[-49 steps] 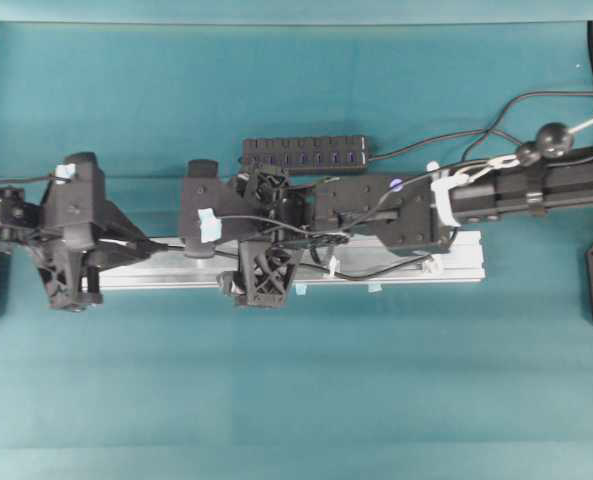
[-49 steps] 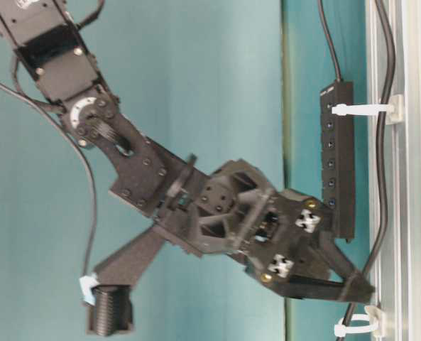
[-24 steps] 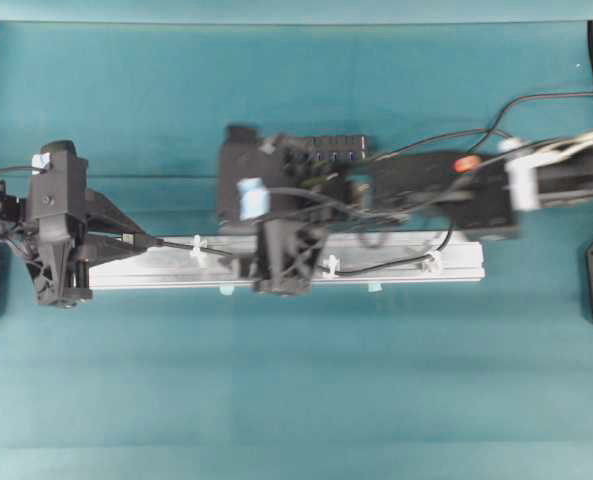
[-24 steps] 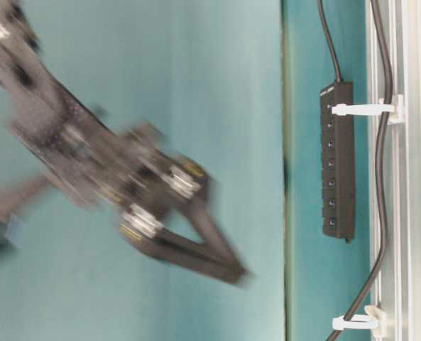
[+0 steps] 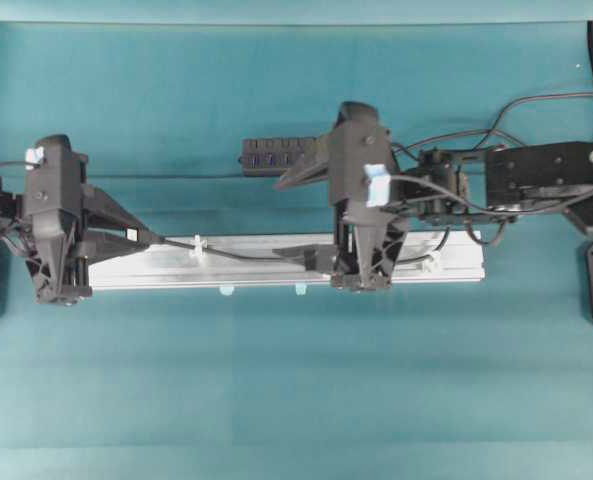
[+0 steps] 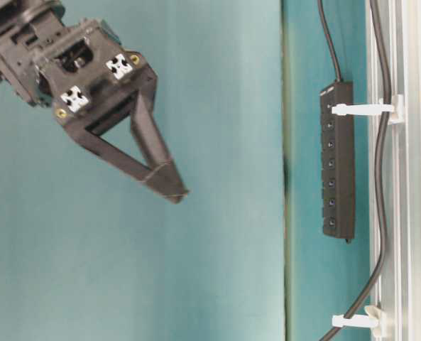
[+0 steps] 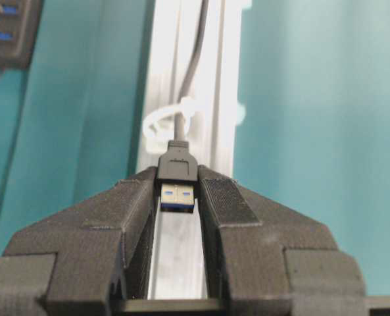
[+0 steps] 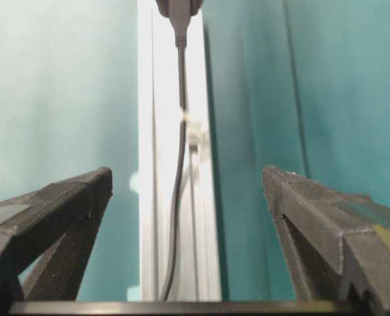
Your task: Pass the USB cable through three rings with both arms.
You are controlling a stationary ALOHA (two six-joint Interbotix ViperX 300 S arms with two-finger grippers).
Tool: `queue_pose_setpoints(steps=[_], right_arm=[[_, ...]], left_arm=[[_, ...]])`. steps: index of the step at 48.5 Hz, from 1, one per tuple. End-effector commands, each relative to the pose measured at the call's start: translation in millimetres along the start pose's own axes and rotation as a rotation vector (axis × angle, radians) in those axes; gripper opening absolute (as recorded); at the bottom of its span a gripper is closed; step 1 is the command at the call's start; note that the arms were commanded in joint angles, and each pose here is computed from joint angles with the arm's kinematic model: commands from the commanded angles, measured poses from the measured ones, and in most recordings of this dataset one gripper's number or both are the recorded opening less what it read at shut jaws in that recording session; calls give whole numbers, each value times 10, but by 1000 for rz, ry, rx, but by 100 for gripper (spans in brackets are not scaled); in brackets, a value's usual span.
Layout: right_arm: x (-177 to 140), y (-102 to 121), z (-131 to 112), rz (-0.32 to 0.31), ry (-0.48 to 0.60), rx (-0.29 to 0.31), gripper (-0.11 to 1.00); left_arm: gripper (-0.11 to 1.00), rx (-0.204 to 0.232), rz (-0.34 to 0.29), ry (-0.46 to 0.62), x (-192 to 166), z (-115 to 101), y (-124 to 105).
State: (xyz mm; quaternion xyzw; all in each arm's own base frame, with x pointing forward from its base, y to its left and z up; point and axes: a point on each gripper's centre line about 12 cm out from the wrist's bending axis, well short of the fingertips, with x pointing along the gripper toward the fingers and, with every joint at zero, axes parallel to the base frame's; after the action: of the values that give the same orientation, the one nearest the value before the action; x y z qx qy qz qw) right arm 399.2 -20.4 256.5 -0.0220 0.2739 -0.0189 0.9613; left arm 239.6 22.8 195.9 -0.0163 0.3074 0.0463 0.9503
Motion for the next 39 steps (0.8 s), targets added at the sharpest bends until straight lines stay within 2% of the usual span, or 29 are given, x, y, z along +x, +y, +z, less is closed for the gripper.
queue_pose_setpoints(steps=[1, 39], right_arm=[[-90, -6, 112, -2, -43, 5, 78], [-76, -25, 108, -6, -38, 10, 78]], left_arm=[[22, 6, -2, -60, -60, 173, -8], [22, 2, -3, -72, -84, 196, -8]])
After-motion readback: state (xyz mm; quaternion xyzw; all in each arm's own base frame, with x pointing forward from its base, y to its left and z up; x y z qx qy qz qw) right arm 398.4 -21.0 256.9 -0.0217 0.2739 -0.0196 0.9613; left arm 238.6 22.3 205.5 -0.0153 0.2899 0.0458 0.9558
